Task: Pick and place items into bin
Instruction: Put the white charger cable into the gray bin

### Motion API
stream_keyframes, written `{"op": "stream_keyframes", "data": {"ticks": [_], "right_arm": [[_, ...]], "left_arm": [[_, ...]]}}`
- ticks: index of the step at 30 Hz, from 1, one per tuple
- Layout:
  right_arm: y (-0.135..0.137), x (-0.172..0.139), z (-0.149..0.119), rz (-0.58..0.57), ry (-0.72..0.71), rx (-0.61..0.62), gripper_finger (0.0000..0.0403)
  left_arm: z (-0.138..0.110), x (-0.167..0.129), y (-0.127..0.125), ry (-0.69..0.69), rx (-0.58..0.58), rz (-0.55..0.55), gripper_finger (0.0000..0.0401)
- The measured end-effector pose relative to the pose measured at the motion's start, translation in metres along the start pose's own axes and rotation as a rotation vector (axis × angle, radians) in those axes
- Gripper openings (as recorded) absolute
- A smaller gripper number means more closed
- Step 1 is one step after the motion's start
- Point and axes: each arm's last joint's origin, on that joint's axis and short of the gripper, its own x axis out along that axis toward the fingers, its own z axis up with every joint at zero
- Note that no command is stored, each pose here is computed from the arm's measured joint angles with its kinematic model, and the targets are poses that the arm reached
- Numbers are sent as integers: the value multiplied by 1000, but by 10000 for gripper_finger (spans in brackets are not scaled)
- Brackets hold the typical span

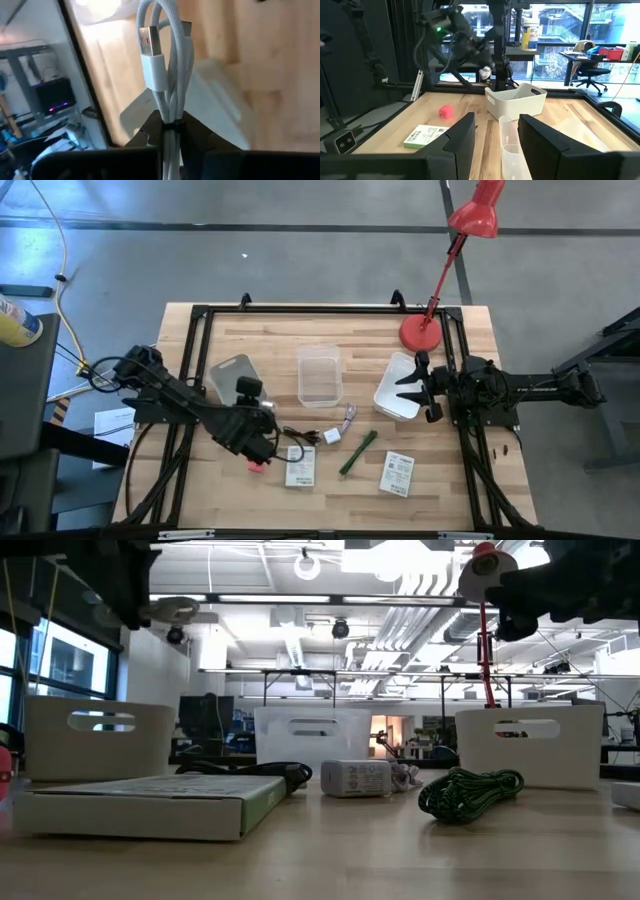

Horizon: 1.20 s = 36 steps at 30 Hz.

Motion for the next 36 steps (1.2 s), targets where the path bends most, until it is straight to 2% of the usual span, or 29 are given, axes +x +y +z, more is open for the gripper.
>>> {"op": "stream_keyframes", "data": {"ticks": [4, 8, 13, 18, 23, 28, 36], "right_arm": [[0, 0, -2, -5, 20, 6, 142], [0, 0, -3, -9, 32, 29, 142], [0, 0, -4, -9, 41, 37, 142], [-1, 0, -4, -37, 40, 36, 142], [-2, 0, -3, -57, 31, 34, 142], [-2, 0, -3, -58, 25, 32, 142], [-2, 0, -3, -57, 25, 31, 142]], "left_arm": [[-15, 13, 5, 36, 137, 40, 29], [-32, 39, 5, 130, 246, 67, 21], [-57, 71, 8, 242, 237, 61, 14], [-68, 94, 8, 203, 174, -45, 36], [-70, 97, 13, 150, 159, -79, 48], [-69, 96, 15, 143, 221, -30, 59], [-67, 96, 15, 127, 292, -28, 96]]}}
